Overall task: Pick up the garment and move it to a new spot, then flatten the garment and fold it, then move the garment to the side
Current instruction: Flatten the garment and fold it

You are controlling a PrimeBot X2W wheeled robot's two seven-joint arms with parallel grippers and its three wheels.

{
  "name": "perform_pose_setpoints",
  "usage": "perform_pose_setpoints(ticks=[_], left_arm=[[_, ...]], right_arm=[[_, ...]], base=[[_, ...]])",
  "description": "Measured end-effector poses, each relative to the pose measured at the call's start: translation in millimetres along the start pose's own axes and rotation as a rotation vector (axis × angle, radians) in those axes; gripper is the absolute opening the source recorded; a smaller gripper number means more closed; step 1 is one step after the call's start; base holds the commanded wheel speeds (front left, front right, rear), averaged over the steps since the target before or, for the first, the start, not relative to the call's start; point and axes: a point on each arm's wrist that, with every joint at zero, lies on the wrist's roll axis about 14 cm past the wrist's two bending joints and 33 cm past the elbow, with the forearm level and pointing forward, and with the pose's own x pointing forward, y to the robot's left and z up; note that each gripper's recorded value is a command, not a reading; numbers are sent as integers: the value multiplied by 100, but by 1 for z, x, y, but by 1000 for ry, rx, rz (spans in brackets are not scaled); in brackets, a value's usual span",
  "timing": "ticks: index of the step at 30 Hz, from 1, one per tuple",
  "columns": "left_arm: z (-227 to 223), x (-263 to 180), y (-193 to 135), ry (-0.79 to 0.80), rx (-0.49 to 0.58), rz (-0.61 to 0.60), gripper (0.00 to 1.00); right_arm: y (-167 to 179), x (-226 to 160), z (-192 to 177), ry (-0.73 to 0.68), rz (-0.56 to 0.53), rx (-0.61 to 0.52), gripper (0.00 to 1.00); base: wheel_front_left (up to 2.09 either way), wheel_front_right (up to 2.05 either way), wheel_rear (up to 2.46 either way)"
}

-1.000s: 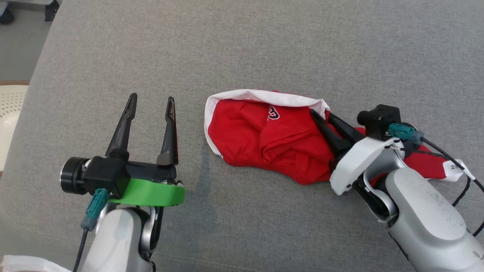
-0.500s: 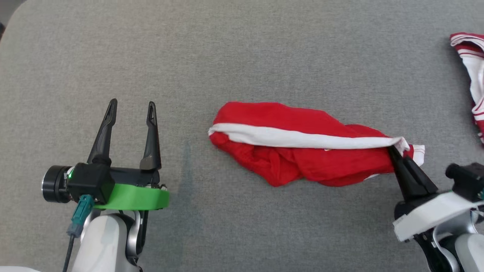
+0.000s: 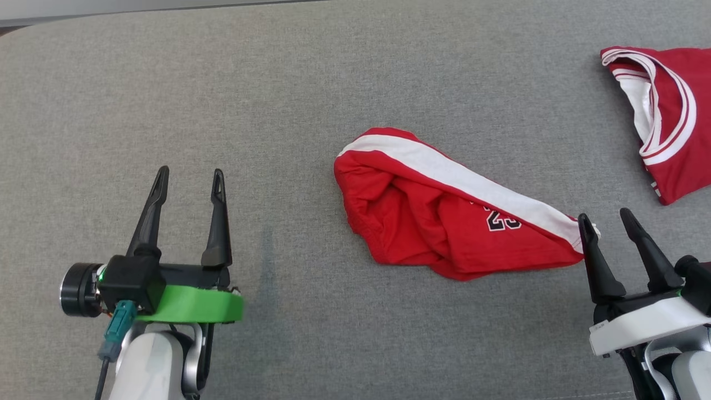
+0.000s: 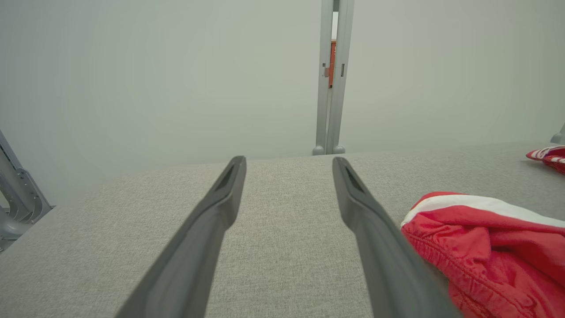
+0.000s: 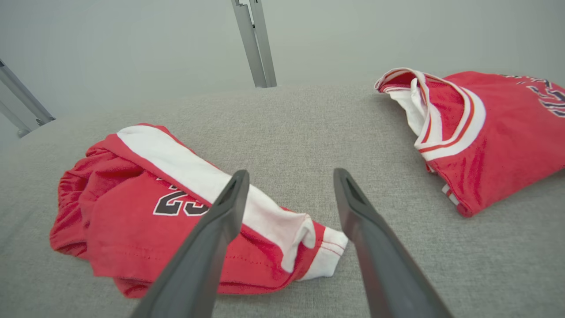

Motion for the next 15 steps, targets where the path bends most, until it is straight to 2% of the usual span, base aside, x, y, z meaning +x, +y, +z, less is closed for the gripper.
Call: perform_pose_setpoints(ticks=[6,15], left_arm=[[-1,-13,3,15,10,22,100],[1,-26,1,19,14,22,100]], right_arm=[[10,-7,49,-159,14,-103,100],[15,-24,68,-195,1,-114,100]], base=[[0,0,0],[0,0,0]])
